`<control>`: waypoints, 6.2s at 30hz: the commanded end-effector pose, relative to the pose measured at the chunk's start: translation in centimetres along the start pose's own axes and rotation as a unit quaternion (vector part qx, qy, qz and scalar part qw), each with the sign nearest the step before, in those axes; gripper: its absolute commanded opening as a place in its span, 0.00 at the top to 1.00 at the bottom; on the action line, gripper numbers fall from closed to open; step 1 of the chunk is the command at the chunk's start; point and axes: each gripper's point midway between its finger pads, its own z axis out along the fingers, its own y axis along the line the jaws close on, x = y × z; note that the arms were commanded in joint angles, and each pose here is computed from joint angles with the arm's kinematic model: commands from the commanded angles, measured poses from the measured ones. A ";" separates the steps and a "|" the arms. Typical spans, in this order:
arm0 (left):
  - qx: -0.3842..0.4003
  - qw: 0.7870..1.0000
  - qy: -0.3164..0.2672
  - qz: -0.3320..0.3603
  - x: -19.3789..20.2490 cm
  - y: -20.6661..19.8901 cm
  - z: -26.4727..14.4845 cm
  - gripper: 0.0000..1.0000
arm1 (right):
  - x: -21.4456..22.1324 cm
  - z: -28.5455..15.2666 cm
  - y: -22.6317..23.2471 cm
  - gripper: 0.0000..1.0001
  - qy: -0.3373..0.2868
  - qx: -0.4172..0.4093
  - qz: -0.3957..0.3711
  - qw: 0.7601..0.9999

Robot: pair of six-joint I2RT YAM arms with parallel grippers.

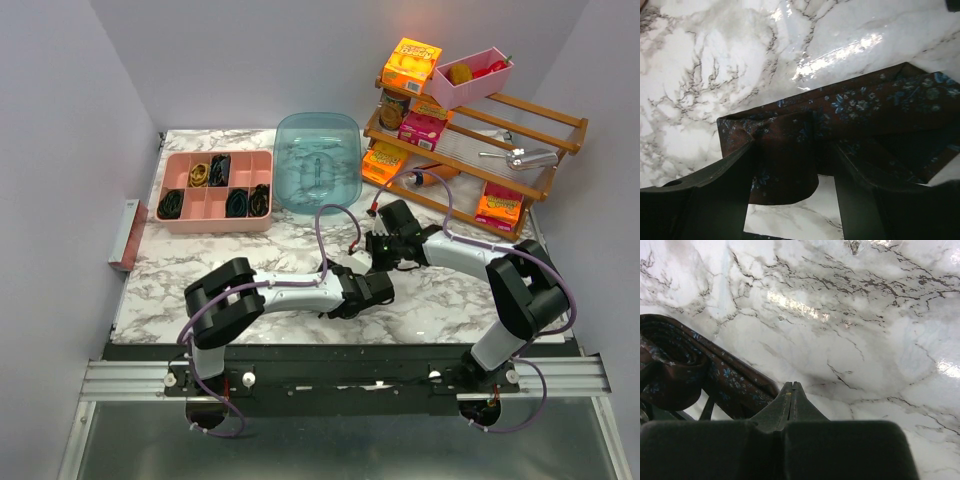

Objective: Roll the ties
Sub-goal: Roll the tie at the center of the board.

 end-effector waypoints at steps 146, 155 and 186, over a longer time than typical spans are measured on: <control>-0.095 0.994 0.000 -0.062 -2.1 8.8 0.6 0.53 | 0.1 0.6 1.7 1.00 0.003 0.005 -0.040 0.999; -0.136 0.991 0.010 0.014 -1.8 6.0 0.7 0.52 | 0.0 0.3 -0.4 0.99 0.003 0.021 -0.019 1.000; 0.134 0.979 -0.081 -0.133 -6.8 1.8 -3.7 0.16 | -2.6 -1.9 2.9 0.99 -0.032 -0.031 -0.050 0.998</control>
